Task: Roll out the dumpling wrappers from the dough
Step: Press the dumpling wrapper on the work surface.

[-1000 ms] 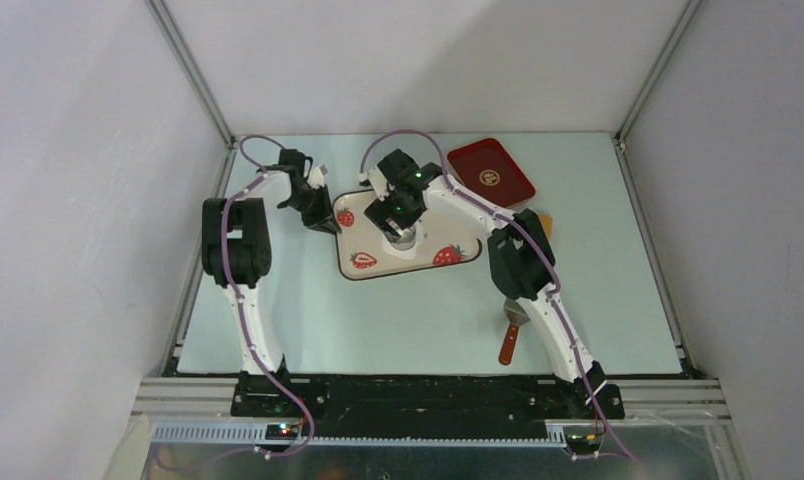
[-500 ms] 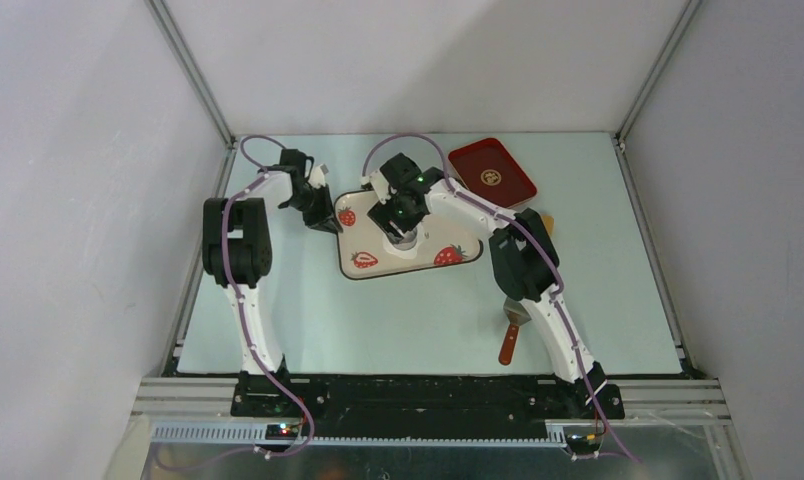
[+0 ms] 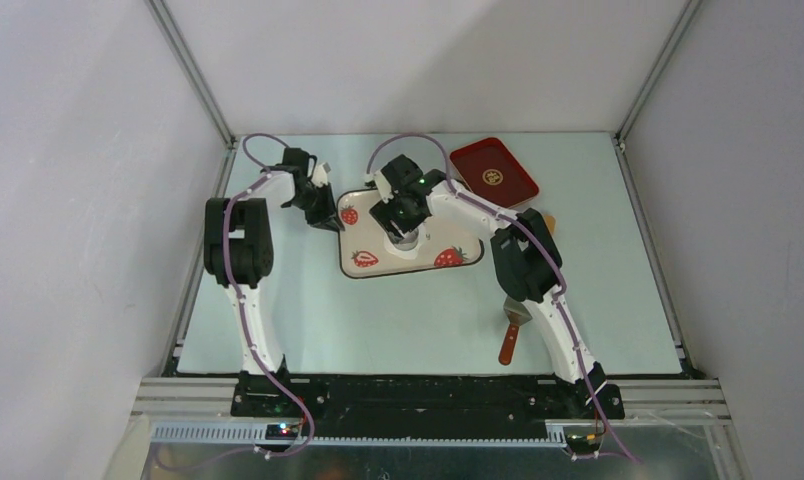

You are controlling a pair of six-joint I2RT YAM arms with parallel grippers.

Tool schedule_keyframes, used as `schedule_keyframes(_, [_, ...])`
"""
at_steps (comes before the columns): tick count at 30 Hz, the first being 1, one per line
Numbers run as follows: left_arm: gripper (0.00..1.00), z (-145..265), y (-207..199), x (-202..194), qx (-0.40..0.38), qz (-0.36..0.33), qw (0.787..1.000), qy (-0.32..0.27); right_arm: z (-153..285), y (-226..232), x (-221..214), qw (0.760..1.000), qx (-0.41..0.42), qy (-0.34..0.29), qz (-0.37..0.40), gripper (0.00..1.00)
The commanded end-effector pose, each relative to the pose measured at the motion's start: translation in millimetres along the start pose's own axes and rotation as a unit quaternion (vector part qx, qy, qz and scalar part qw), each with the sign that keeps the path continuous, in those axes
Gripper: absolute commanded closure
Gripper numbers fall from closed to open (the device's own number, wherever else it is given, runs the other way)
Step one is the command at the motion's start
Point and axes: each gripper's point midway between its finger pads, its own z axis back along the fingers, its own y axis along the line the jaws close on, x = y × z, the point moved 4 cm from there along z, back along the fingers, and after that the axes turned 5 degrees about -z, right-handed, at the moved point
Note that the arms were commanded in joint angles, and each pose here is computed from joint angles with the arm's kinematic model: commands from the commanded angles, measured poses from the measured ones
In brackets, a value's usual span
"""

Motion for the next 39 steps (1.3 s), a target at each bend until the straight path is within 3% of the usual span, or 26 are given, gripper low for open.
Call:
schedule_keyframes(1, [1.00, -4.8, -0.5, -9.2, 0.022, -0.014, 1.000, 0.013, 9.3, -27.4, -9.2, 0.996, -0.063, 0.014, -0.064, 0.66])
schedule_keyframes(17, [1.00, -3.9, -1.0, -9.1, 0.022, -0.015, 1.000, 0.010, 12.6, -12.3, -33.7, 1.000, 0.006, 0.015, -0.014, 0.70])
schedule_keyframes(24, [1.00, -3.7, -0.7, -10.3, 0.023, -0.013, 1.000, 0.009, 6.1, -29.3, -30.9, 0.996, -0.050, 0.038, -0.067, 0.70])
schedule_keyframes(28, [1.00, -4.3, -1.5, -10.3, 0.022, -0.012, 1.000, 0.008, 9.1, -32.4, -28.5, 0.994, -0.069, 0.030, -0.079, 0.56])
schedule_keyframes(31, [1.00, -4.6, -1.5, -10.2, 0.021, -0.011, 1.000, 0.008, 16.3, -27.5, -23.1, 0.996, -0.050, 0.020, -0.065, 0.32])
schedule_keyframes(33, [1.00, -4.8, -1.4, -10.5, 0.021, -0.011, 1.000, 0.009, 23.6, -22.5, -17.3, 0.999, -0.026, 0.006, -0.046, 0.22])
schedule_keyframes(39, [1.00, -4.7, -1.5, -10.5, 0.020, -0.012, 1.000, 0.008, 45.3, -19.8, -8.9, 1.000, 0.008, -0.011, 0.026, 0.07])
